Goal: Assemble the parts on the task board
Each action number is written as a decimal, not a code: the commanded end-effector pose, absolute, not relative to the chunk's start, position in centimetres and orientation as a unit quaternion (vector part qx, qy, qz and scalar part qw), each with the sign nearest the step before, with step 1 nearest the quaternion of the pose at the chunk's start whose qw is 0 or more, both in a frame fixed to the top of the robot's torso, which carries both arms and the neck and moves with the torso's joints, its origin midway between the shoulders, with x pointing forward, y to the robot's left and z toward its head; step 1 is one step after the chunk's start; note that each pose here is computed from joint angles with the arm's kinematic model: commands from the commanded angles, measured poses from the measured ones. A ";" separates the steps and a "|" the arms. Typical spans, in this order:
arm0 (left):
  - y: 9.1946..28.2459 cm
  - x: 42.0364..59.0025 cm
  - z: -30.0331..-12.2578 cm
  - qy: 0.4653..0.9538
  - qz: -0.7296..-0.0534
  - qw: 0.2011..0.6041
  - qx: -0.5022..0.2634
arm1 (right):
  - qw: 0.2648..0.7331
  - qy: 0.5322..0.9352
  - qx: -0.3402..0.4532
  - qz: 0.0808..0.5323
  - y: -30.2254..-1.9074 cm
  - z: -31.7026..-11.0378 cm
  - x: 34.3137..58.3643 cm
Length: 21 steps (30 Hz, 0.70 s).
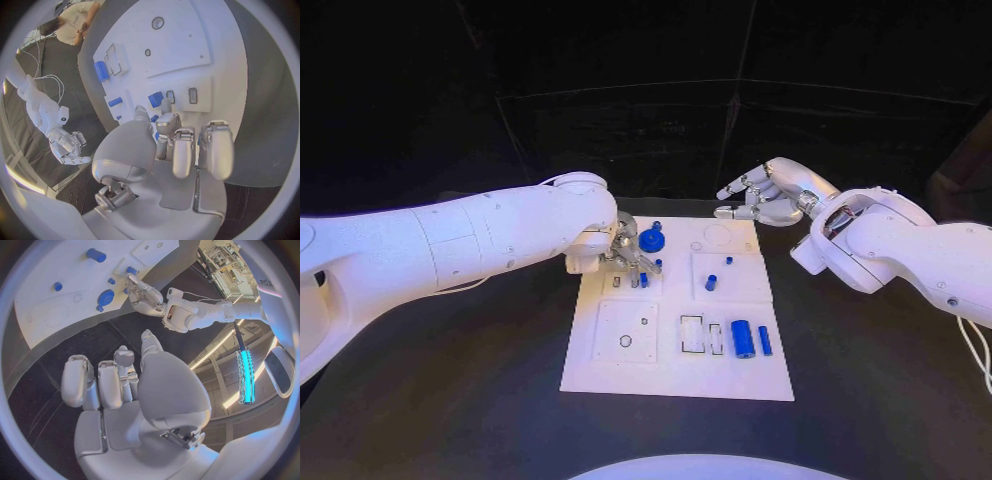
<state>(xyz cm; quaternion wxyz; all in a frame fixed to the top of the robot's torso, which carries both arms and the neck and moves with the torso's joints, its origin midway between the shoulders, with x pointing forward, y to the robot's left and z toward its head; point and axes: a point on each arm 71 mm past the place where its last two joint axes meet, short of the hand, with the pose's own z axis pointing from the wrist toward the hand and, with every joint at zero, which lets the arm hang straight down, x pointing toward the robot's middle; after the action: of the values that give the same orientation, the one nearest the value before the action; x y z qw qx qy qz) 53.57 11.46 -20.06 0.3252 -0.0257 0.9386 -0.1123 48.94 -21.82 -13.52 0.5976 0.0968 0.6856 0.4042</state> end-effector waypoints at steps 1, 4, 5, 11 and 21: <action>11.4 53.5 -20.2 0.941 -0.107 0.320 -0.022 | 0.596 0.686 0.094 0.406 -21.7 -13.4 48.9; 11.4 53.5 -20.3 0.941 -0.107 0.319 -0.022 | 0.596 0.686 0.094 0.406 -21.7 -13.4 49.0; 11.4 53.5 -20.3 0.941 -0.107 0.319 -0.022 | 0.596 0.686 0.094 0.406 -21.7 -13.4 49.0; 11.2 53.4 -20.4 0.941 -0.108 0.319 -0.022 | 0.596 0.686 0.094 0.407 -21.6 -13.4 49.0; 10.9 53.3 -20.4 0.939 -0.115 0.322 -0.022 | 0.596 0.686 0.093 0.407 -21.6 -13.5 49.1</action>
<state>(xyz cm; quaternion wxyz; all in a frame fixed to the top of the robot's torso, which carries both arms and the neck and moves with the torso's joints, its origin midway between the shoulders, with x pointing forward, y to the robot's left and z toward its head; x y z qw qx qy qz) 53.36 11.01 -20.44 0.3209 -0.0223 0.9400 -0.1138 49.07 -21.68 -13.58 0.5968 0.0965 0.6863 0.4043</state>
